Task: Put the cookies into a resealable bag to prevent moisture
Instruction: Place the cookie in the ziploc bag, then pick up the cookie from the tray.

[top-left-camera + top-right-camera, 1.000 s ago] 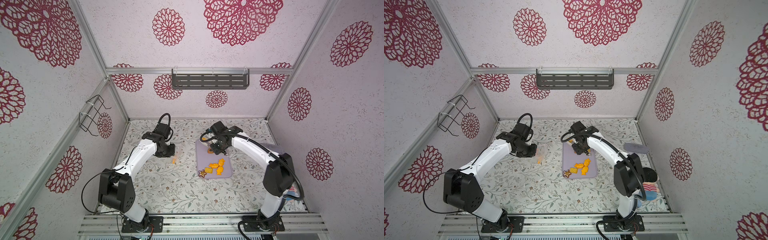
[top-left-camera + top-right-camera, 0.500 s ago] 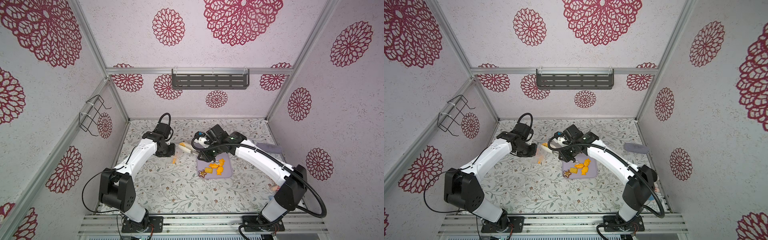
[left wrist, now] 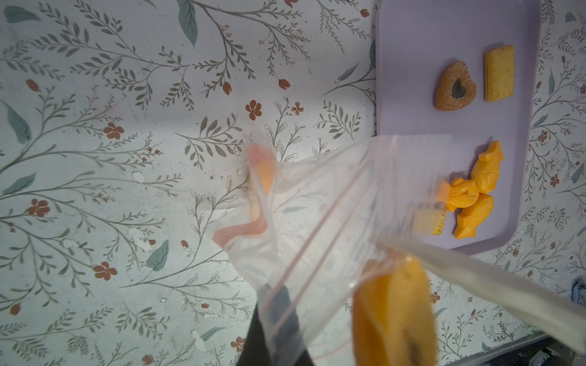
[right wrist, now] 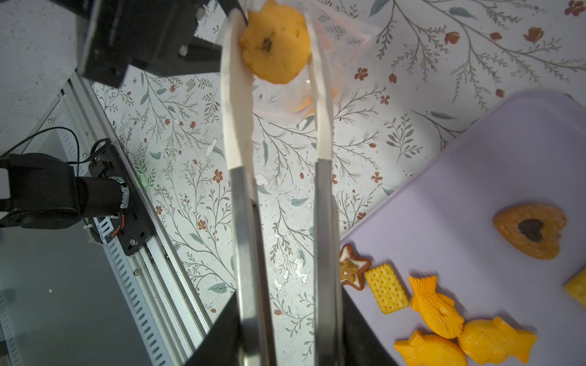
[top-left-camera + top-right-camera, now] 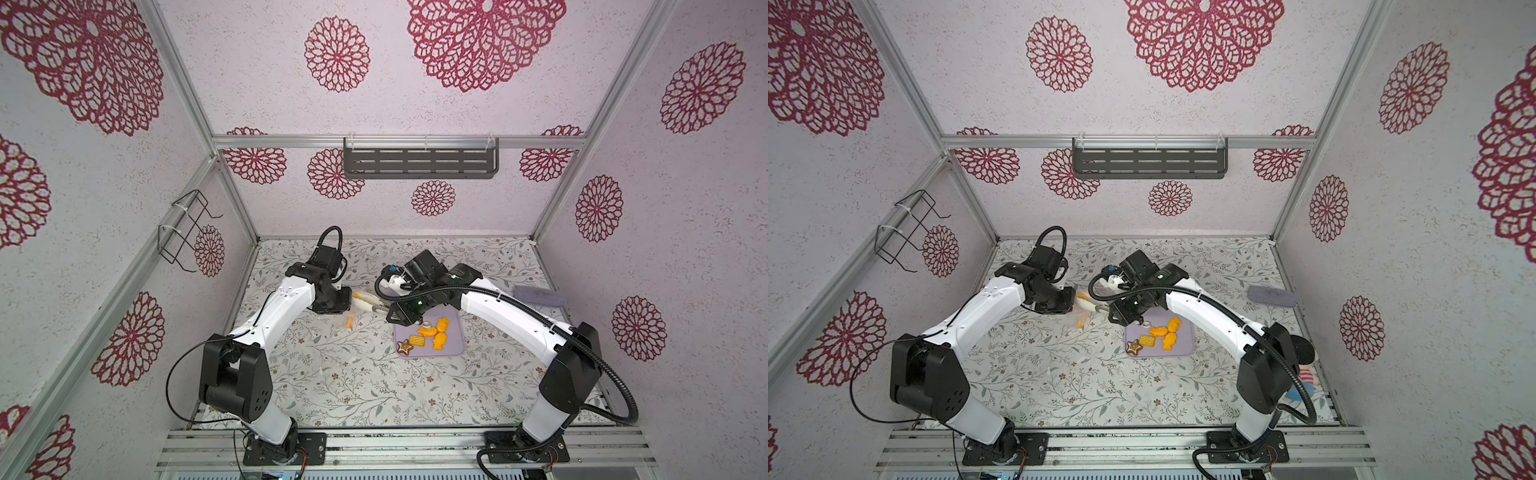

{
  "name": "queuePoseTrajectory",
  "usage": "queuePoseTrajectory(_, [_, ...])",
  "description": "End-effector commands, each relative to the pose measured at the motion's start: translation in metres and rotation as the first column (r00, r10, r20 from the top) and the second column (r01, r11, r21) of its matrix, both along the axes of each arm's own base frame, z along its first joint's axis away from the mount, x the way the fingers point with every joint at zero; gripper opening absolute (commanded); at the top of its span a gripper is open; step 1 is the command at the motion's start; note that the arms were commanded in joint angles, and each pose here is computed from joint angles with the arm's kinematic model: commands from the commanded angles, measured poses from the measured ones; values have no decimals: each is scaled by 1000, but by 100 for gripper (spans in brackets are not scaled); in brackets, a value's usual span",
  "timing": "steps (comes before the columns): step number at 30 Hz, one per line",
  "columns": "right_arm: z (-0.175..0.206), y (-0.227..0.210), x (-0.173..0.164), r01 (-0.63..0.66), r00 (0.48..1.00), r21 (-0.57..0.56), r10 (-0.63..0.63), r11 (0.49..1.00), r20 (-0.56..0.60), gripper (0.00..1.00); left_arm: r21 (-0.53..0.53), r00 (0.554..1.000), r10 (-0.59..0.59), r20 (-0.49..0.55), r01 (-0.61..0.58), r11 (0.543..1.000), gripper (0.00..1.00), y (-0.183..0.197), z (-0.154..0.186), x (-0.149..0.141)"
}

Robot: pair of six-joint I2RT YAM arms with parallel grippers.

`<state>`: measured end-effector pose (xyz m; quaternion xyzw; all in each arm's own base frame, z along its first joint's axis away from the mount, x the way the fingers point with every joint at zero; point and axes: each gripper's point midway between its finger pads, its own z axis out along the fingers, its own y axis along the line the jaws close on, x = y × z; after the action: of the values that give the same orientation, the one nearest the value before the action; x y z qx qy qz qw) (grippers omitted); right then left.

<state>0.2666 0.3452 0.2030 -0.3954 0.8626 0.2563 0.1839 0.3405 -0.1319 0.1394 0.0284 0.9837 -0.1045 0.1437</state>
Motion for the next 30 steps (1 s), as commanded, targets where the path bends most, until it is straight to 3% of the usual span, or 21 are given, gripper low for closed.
queuePoseTrajectory(1, [24,7,3,-3,999,53,1,999,40,51,-13,1000,-7,27,7,1000,0,-3,8,8])
queuePoseTrajectory(7, [58,-14,19,92,990,118,-104,989,97,49,-3,1000,-3,23,3,1000,0,0,8,7])
queuePoseTrajectory(12, [68,-64,28,216,965,122,-231,969,123,47,17,1000,4,21,-5,1000,0,3,5,8])
queuePoseTrajectory(14, [57,-91,36,293,944,75,-301,953,133,47,20,1000,5,17,-5,1000,0,3,3,8])
queuePoseTrajectory(17, [27,-128,47,390,911,-82,-372,917,178,48,10,1000,3,10,-3,1000,0,1,2,8])
queuePoseTrajectory(22, [-25,-155,59,435,898,-317,-382,843,217,49,14,1000,4,16,-4,1000,0,2,4,7])
queuePoseTrajectory(26, [-48,-161,63,428,903,-419,-361,801,234,50,18,1000,7,11,-7,1000,0,3,2,5])
queuePoseTrajectory(30, [-58,-162,61,428,903,-440,-364,789,226,51,25,1000,7,8,-7,1000,0,5,1,3])
